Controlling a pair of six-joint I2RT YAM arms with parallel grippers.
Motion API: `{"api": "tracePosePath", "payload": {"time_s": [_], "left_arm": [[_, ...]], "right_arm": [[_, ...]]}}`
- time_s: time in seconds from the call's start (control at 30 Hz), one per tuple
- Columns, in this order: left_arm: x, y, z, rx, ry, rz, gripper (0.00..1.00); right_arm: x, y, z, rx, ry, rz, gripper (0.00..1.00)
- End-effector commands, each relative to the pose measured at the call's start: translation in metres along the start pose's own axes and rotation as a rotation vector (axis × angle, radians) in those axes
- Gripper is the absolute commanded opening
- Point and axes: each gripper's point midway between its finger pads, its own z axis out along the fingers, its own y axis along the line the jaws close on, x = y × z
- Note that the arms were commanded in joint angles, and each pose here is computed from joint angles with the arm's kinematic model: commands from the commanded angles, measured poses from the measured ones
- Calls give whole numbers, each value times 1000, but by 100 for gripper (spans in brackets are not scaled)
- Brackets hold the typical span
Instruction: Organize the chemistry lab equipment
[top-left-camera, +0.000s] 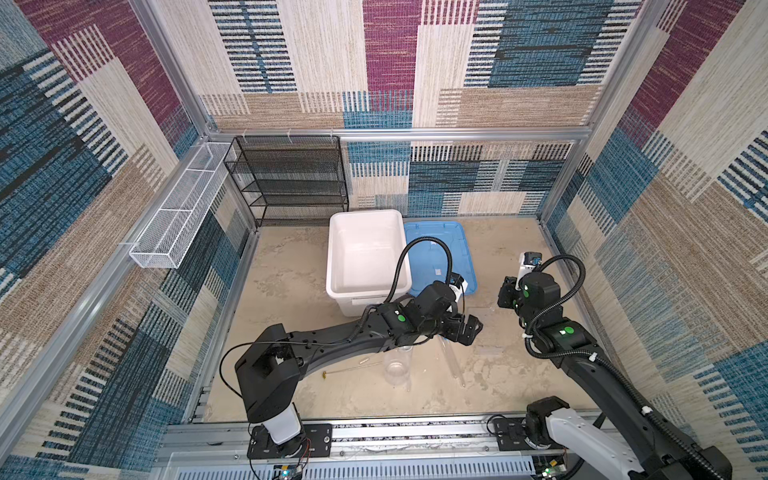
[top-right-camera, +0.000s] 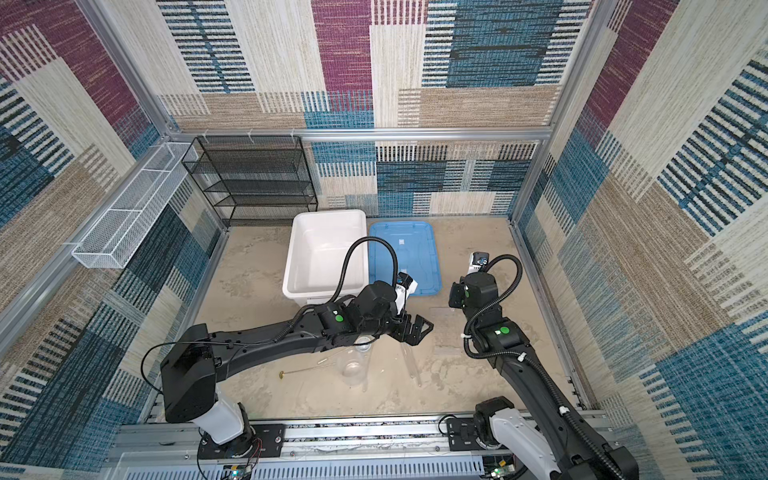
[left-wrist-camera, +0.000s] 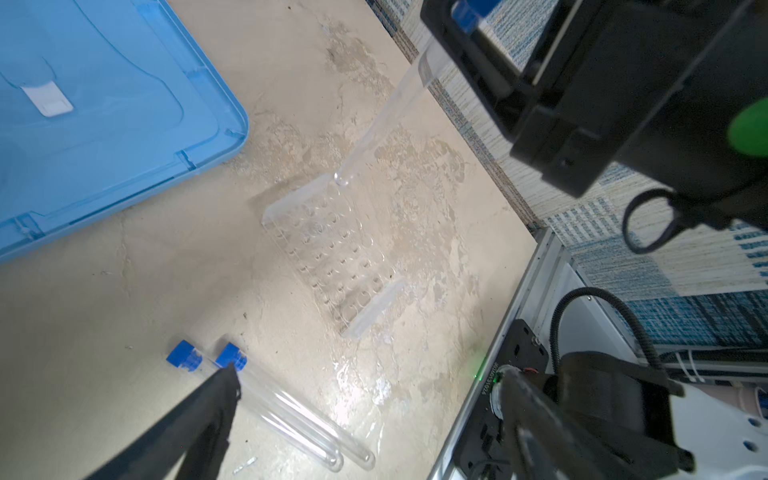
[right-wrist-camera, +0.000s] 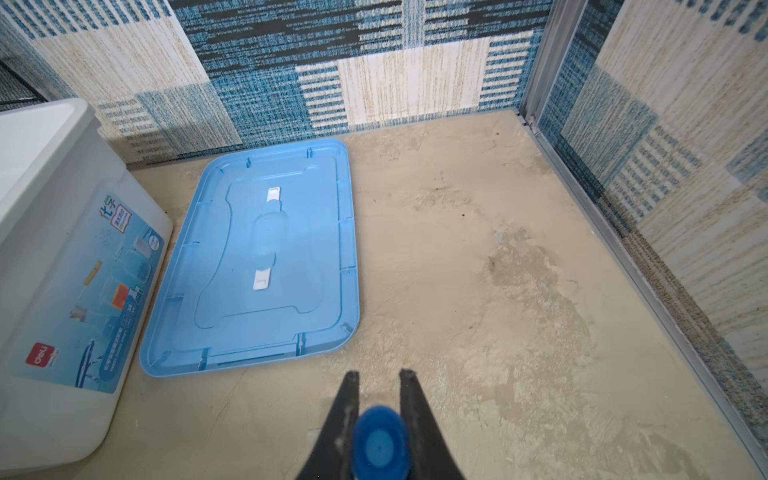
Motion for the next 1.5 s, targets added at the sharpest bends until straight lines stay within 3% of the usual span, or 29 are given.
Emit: {"api": "tracePosePath", "payload": {"time_s": [0.0, 0.13, 0.8, 1.03, 1.23, 1.47], "left_arm": [[0, -9, 3, 55, -4, -35, 99], [-1, -13, 6, 99, -14, -63, 99], [9, -2, 15, 45, 29, -60, 99], [11, 1, 18, 37, 27, -62, 99], [13, 3, 20, 28, 31, -60, 99], [16, 4, 28, 30, 46, -72, 99]], "right_arm": [[-9, -2, 2, 20, -47, 13, 19], [-1, -1, 8, 18, -31, 14, 19], [26, -4, 20, 31, 28, 16, 18], [28, -4, 25, 33, 9, 5, 18], [18, -1, 18, -8, -83, 9, 19], [28, 1, 28, -6, -55, -37, 20]]}}
